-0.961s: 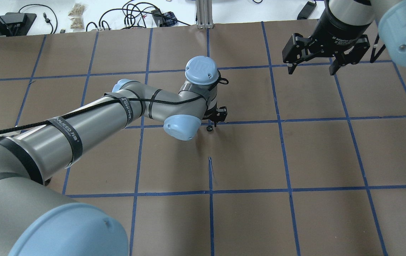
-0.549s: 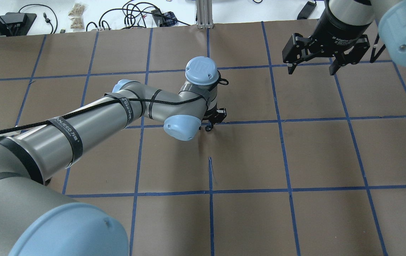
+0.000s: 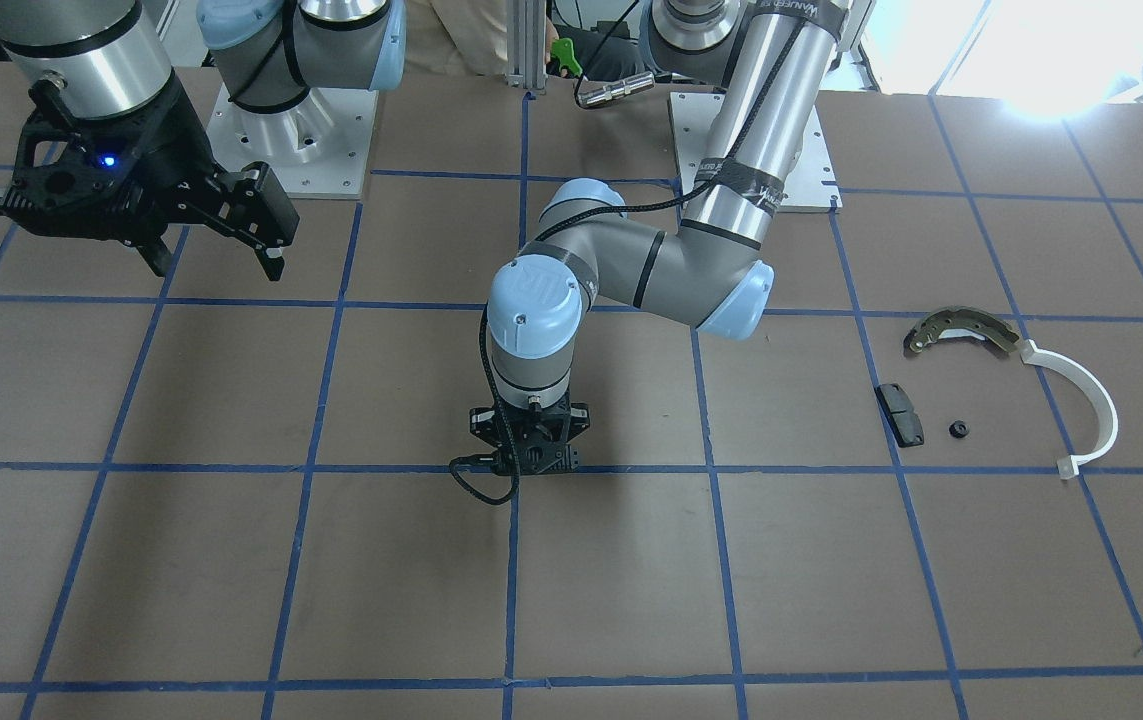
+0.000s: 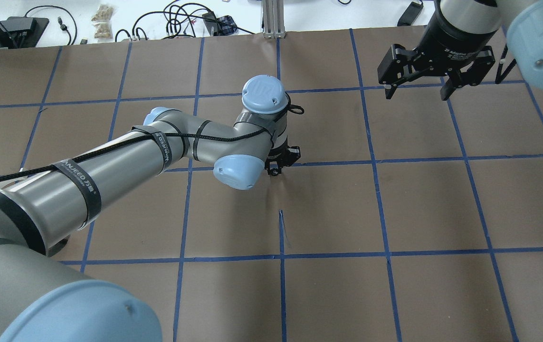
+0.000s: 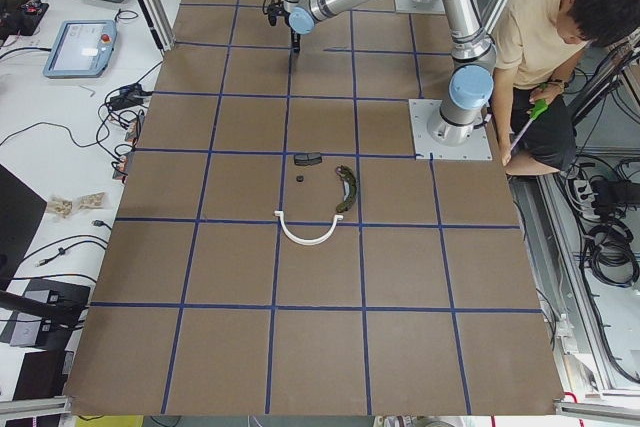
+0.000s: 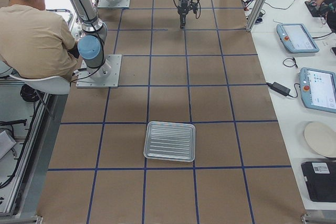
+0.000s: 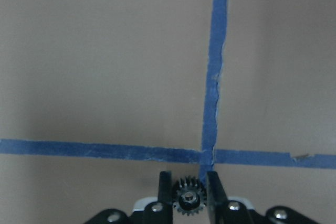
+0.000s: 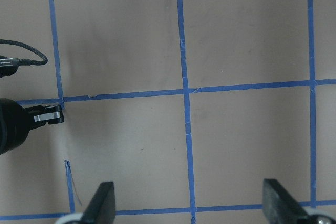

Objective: Place bearing gear from tray to pile

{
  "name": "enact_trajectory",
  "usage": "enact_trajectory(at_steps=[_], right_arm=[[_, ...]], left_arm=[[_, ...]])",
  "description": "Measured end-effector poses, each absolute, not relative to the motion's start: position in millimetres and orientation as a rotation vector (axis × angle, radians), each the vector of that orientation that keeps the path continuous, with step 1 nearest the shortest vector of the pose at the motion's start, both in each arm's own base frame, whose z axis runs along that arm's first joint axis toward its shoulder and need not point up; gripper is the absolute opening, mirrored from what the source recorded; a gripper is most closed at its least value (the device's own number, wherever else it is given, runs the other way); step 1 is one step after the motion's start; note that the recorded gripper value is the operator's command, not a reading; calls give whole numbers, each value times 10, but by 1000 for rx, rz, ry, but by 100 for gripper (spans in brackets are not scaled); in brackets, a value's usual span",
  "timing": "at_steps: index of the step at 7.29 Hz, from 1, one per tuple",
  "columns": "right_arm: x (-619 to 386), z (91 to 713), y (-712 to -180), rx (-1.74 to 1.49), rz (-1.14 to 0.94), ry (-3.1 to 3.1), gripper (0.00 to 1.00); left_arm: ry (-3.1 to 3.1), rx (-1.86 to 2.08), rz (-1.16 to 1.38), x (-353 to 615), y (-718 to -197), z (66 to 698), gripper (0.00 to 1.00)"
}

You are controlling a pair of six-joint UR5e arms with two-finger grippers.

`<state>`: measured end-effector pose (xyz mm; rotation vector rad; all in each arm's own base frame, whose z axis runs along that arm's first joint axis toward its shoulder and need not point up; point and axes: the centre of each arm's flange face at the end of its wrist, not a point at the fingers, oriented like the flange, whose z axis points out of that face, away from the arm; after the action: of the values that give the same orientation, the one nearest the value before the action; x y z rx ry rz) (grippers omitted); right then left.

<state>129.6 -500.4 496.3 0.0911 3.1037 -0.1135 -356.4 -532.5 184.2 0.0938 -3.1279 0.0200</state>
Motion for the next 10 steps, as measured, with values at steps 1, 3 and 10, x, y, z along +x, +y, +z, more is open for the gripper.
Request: enact_trajectory(at_steps=[1, 3, 10], right_arm=[[1292, 4967, -5006, 90, -116, 3104, 100], [1294, 4961, -5005, 89, -115, 3105, 100], [1291, 4966, -5005, 88, -115, 3105, 100]], left_arm=[[-3126, 102, 34, -3357, -5413, 2001, 9], [-3153, -5, 27, -2241, -5736, 2577, 8], [-3153, -412, -15, 2161, -5446, 2617, 7]])
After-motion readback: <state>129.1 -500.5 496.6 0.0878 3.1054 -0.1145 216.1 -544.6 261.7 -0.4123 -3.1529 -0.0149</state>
